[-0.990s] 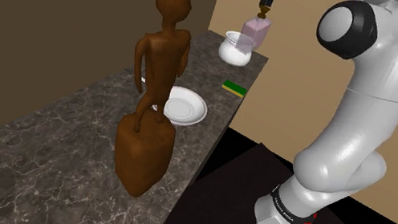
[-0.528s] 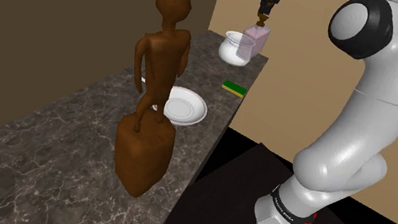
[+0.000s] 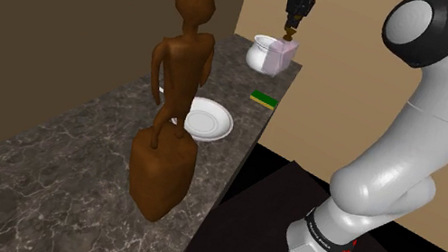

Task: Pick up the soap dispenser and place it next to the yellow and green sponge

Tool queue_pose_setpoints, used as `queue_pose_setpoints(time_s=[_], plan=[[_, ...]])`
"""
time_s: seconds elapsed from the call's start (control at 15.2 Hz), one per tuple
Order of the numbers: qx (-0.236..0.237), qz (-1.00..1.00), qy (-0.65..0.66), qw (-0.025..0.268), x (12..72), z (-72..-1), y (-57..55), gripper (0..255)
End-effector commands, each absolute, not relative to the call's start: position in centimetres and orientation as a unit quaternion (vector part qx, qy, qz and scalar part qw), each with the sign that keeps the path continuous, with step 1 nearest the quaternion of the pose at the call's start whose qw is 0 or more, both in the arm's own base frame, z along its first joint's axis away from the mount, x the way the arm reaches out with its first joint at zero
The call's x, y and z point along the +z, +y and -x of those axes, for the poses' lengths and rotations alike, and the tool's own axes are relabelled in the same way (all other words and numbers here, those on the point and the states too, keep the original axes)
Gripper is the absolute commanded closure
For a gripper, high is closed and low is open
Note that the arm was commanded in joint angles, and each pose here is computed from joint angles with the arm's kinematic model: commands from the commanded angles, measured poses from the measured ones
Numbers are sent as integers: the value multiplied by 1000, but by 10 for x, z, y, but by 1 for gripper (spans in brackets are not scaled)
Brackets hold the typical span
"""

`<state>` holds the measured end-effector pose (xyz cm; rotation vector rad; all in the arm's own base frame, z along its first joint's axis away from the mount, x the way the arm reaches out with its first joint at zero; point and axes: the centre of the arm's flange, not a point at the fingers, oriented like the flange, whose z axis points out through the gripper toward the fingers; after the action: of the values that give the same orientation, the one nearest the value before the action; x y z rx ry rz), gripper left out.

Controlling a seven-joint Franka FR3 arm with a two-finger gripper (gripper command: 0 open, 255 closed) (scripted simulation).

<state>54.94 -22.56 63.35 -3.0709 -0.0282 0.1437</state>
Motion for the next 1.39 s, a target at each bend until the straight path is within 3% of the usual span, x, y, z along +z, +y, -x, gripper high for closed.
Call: queue_pose_setpoints(time_s=[0.0,1.32], plan=[[46,998,-9,33,622,-549,-225,255],[46,998,-9,33,517,-549,-225,255]])
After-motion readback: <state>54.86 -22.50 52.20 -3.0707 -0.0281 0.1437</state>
